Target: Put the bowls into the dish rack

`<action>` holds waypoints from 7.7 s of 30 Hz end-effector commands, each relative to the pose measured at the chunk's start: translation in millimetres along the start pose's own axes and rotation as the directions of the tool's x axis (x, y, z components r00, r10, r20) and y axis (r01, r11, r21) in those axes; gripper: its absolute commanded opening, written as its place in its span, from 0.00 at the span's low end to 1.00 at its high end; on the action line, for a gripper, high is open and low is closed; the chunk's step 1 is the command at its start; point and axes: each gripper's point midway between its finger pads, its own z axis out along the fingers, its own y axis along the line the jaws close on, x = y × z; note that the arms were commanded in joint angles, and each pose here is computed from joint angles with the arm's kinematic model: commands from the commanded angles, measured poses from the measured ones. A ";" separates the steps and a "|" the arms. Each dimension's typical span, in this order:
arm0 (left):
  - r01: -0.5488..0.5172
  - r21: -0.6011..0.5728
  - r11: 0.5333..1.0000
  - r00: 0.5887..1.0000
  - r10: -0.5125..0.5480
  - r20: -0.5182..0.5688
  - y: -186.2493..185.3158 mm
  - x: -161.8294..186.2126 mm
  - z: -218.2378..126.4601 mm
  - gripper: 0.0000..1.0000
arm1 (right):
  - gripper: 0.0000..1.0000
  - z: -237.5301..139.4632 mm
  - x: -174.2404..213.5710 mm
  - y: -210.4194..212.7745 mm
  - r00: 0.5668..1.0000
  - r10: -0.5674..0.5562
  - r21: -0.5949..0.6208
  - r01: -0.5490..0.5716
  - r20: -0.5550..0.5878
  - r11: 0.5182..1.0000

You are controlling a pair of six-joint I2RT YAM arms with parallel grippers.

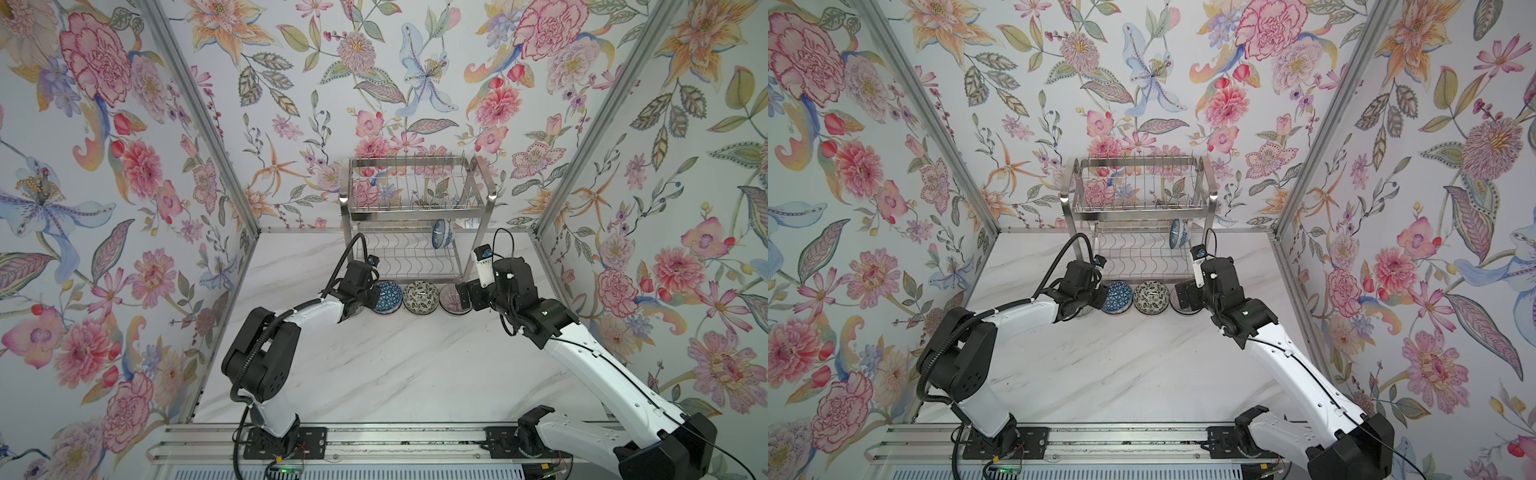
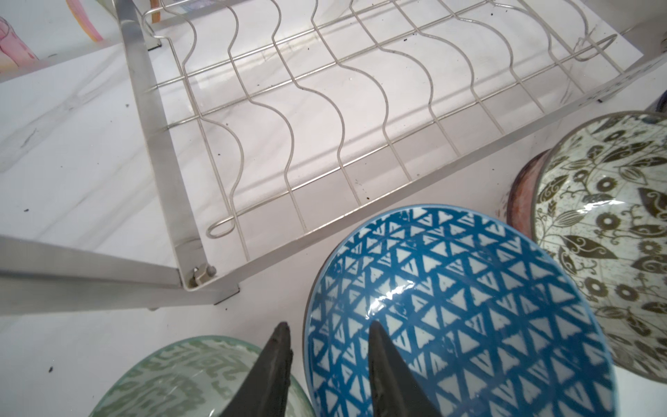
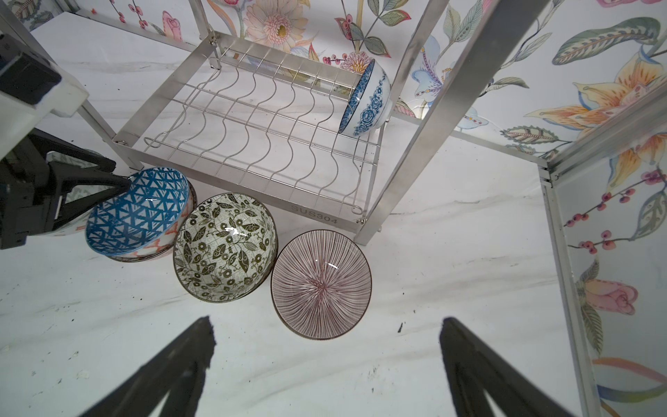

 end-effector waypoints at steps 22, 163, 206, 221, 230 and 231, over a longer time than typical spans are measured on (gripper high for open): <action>-0.009 -0.006 1.000 1.000 0.009 -0.015 7.2 3.9 15.3 0.19 | 0.99 -0.1 3.0 -4.1 1.000 0.013 0.020 -0.013 0.002 1.000; -0.150 0.072 0.986 0.988 0.152 -0.016 -41.7 -5.1 -34.6 0.99 | 0.99 -2.5 4.0 -5.2 1.000 0.011 0.022 -0.012 0.007 1.000; -0.155 0.057 0.986 0.986 0.158 -0.055 -47.3 16.9 -11.5 0.99 | 0.99 -4.1 5.0 -5.9 1.000 0.010 0.025 -0.010 0.009 1.000; -0.199 0.009 0.980 0.977 0.200 -0.072 -45.9 17.4 -13.6 0.99 | 0.99 -5.8 5.0 -6.7 1.000 0.010 0.028 -0.011 0.013 1.000; -0.190 -0.040 0.981 0.982 0.189 -0.027 -28.8 -4.6 -22.9 0.99 | 0.99 -6.7 4.3 -6.2 1.000 0.011 0.025 -0.011 0.016 1.000; -0.183 -0.042 0.982 0.983 0.182 -0.024 -26.3 -6.0 -22.2 0.99 | 0.99 -6.8 4.1 -6.3 1.000 0.011 0.025 -0.011 0.017 1.000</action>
